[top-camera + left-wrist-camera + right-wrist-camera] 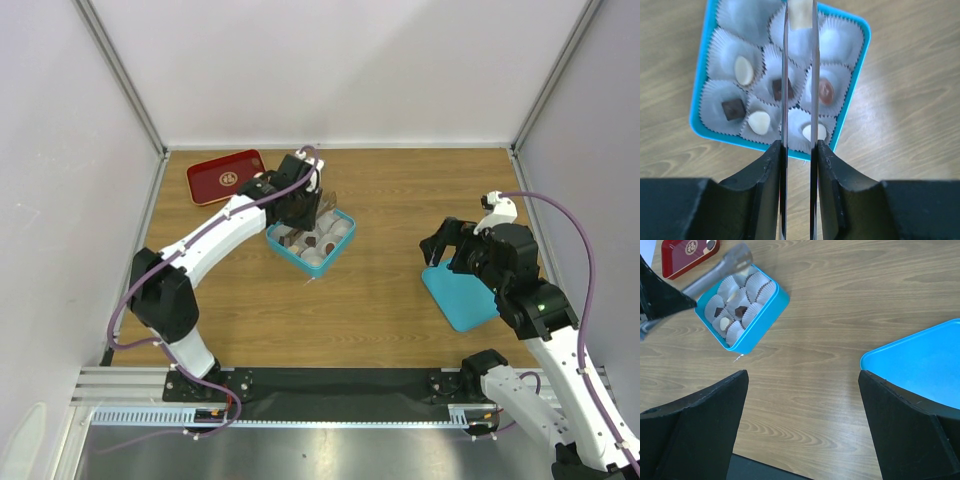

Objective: Pack the chocolate

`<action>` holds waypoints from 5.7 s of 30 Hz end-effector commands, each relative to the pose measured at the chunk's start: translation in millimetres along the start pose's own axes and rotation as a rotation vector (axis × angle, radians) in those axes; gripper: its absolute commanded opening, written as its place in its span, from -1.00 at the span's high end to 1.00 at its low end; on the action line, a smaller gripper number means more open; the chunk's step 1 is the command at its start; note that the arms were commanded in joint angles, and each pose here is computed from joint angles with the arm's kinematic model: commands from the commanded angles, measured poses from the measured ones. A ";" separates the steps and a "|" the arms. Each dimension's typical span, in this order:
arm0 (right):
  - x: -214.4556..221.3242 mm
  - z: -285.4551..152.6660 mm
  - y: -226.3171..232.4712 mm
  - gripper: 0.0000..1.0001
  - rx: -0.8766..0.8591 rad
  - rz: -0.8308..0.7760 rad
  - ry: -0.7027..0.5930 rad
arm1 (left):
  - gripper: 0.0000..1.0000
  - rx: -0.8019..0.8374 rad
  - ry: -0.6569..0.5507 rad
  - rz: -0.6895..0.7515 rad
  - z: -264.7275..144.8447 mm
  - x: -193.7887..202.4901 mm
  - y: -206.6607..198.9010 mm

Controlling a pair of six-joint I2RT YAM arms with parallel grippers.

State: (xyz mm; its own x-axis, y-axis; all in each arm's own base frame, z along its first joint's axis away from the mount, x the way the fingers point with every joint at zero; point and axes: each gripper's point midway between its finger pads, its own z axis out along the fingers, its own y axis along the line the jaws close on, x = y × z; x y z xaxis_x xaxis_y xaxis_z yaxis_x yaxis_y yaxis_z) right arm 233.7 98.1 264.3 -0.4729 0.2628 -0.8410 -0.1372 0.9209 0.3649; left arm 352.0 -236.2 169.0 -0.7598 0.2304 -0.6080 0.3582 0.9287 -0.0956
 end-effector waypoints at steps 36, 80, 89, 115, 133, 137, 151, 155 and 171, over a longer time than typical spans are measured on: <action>-18.6 -7.6 6.8 -0.98 -0.017 0.018 -0.058 | 0.21 0.030 -0.017 0.036 0.9 32.9 -37.4; -13.5 -2.9 15.9 -0.98 -0.072 0.028 -0.045 | 0.07 -0.373 -0.189 -0.242 -8.5 -91.6 167.8; -10.2 5.7 13.4 -0.98 -0.063 0.012 -0.034 | 0.04 -0.385 -0.151 -0.279 56.6 -105.8 205.3; -3.2 18.7 7.2 -0.98 -0.036 -0.001 -0.012 | 0.09 -0.443 -0.115 -0.301 89.1 -82.6 231.8; -5.8 20.5 7.7 -0.98 -0.037 -0.005 -0.017 | 0.08 -0.410 -0.080 -0.312 107.5 -71.8 235.1; -4.6 19.8 7.2 -0.98 -0.036 -0.005 -0.016 | 0.08 -0.412 -0.073 -0.314 109.9 -68.9 237.0; -3.2 22.4 0.2 -0.98 -0.003 -0.011 -0.022 | 0.10 -0.422 -0.069 -0.333 116.5 -68.3 250.6; -2.4 24.1 -0.3 -0.98 -0.001 -0.008 -0.020 | 0.10 -0.426 -0.074 -0.340 113.8 -69.3 253.6; -2.9 19.8 4.2 -0.98 -0.025 0.012 -0.027 | 0.26 -0.424 -0.069 -0.342 75.0 -67.1 245.7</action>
State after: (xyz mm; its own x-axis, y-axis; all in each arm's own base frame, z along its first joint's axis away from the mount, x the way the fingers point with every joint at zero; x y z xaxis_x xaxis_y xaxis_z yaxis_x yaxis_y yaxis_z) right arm 250.2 106.7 246.5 -0.4933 0.2629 -0.8292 -0.1365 0.9180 0.3723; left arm 534.7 -49.8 78.8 -0.8021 -0.1052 -0.5879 -0.1616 0.9859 0.0441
